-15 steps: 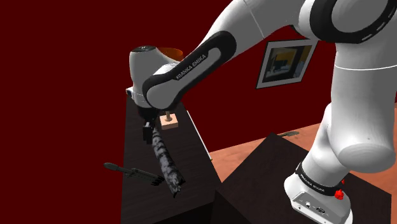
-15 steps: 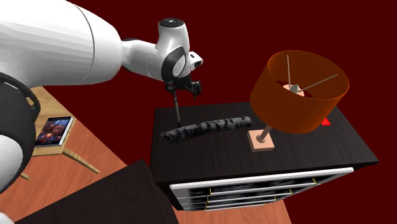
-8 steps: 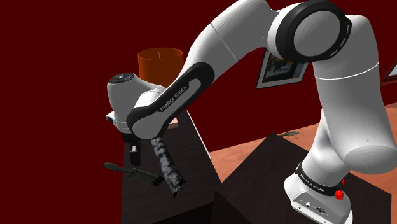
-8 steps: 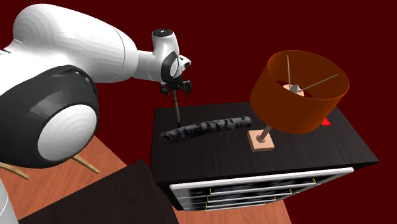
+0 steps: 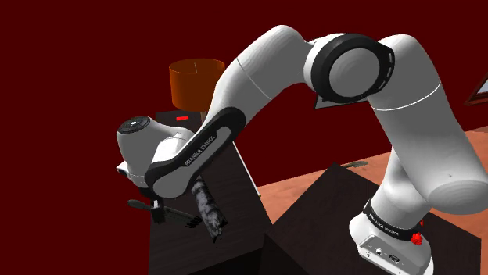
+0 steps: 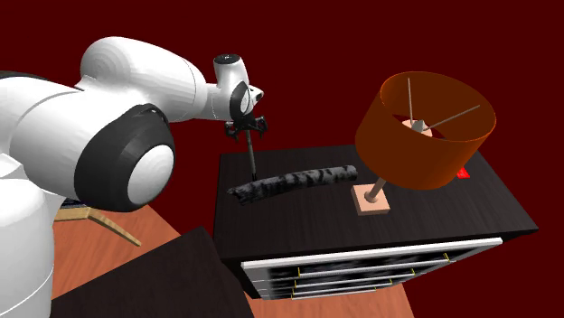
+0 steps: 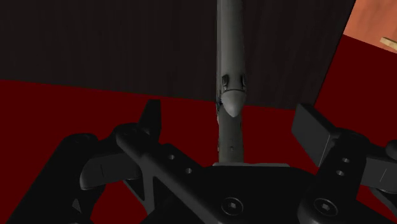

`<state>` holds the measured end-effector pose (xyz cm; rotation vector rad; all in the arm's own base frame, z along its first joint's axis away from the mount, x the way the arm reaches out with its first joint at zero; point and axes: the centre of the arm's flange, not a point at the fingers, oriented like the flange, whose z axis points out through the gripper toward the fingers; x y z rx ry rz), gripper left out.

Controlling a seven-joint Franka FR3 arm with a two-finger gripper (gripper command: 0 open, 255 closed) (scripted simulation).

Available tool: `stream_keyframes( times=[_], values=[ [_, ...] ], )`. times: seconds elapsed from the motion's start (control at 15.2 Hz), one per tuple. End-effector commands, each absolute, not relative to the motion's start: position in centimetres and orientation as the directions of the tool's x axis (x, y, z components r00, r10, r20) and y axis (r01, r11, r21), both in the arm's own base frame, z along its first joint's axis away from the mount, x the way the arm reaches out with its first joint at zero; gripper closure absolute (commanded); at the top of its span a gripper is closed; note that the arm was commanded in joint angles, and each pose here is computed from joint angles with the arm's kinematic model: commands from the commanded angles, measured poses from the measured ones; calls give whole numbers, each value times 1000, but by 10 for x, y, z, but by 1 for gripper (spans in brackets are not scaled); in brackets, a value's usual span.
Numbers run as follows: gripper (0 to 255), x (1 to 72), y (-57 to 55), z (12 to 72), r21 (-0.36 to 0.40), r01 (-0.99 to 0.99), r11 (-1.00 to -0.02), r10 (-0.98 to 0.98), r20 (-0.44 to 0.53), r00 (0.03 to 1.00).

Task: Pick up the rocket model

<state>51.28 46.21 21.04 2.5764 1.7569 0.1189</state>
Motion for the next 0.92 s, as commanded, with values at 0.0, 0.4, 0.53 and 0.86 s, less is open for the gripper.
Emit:
stream_keyframes(
  times=[0.0,0.4,0.53,0.86],
  values=[
    [0,511,463,199,61,929,-365,931,51,362],
    [255,512,463,186,61,929,-365,931,51,362],
    [255,512,463,185,61,929,-365,931,51,362],
    [255,512,462,185,61,929,-365,931,51,362]
  ],
)
